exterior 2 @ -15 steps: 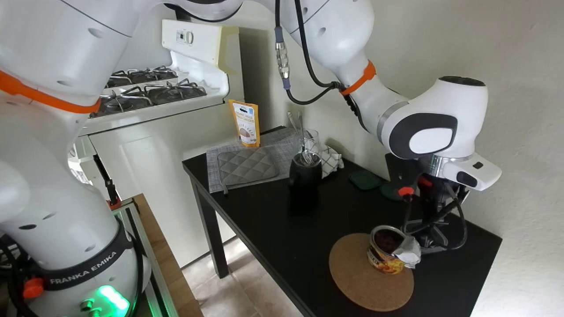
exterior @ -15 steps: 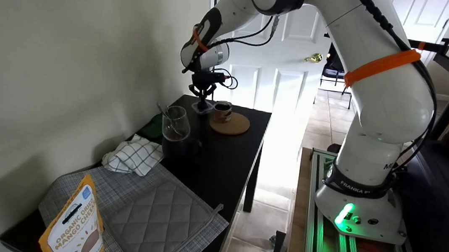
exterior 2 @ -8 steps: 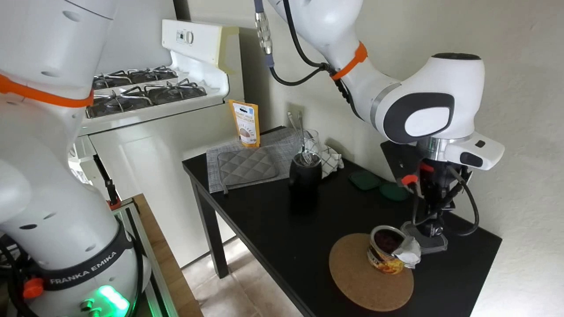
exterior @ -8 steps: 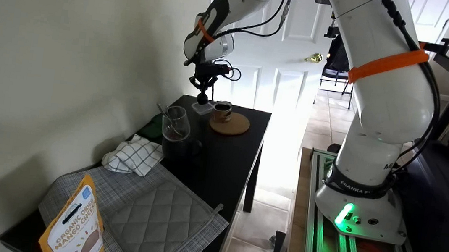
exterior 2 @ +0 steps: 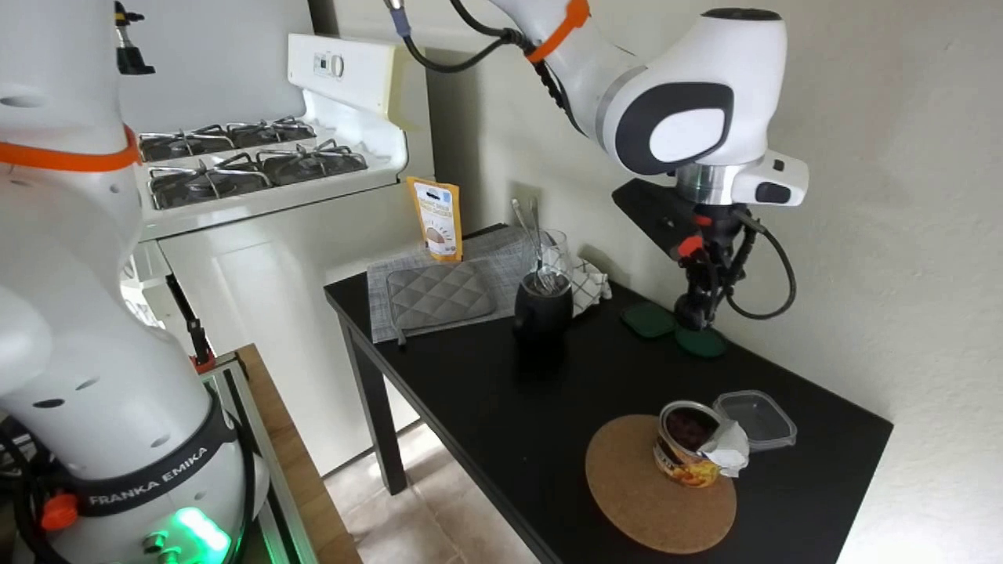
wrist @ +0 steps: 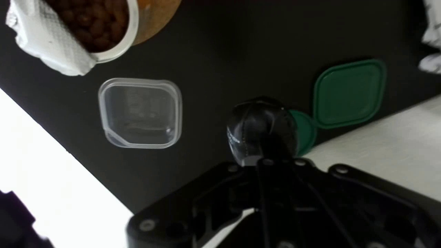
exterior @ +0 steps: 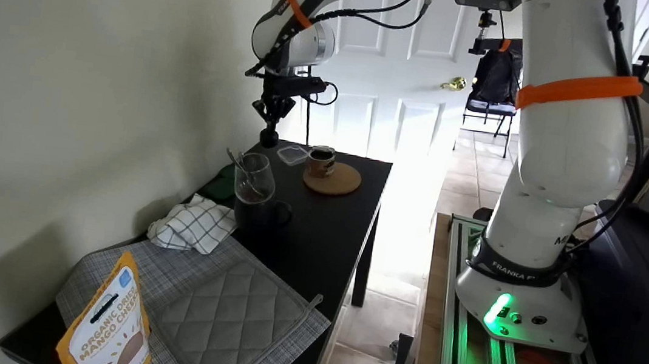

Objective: Remove the black object from the clear bowl and put it on the counter.

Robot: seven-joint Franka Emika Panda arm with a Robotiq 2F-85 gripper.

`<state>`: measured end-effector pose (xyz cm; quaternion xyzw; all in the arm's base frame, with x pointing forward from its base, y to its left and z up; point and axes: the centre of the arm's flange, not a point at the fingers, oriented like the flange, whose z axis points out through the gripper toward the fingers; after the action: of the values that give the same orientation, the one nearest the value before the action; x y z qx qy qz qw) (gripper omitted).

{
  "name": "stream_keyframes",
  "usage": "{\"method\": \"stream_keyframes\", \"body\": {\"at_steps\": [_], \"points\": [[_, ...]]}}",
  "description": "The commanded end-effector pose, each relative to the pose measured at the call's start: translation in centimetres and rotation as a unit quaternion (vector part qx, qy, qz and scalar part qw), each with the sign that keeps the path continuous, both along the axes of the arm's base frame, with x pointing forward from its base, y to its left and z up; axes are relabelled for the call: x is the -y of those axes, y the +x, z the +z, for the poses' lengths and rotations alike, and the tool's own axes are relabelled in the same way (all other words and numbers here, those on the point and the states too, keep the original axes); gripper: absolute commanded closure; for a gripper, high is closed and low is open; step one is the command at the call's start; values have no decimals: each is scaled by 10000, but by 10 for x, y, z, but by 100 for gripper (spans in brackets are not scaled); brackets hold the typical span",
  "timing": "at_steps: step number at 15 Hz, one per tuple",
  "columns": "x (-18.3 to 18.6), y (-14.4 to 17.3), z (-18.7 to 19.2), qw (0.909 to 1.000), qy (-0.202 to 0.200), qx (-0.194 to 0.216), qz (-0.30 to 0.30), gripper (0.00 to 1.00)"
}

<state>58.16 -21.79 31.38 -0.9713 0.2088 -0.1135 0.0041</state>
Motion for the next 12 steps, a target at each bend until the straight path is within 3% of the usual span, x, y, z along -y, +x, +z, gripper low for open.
{"method": "stream_keyframes", "body": {"at_steps": [1,2,6,12], "points": [[-22,-26,12,9964,231,-229,784,99],[-23,-6,6,9986,110,-139,489,97],[-23,-14,10,9971,124,-169,726,99],[-56,-31,8,9917,-169,-280,1241,99]]}}
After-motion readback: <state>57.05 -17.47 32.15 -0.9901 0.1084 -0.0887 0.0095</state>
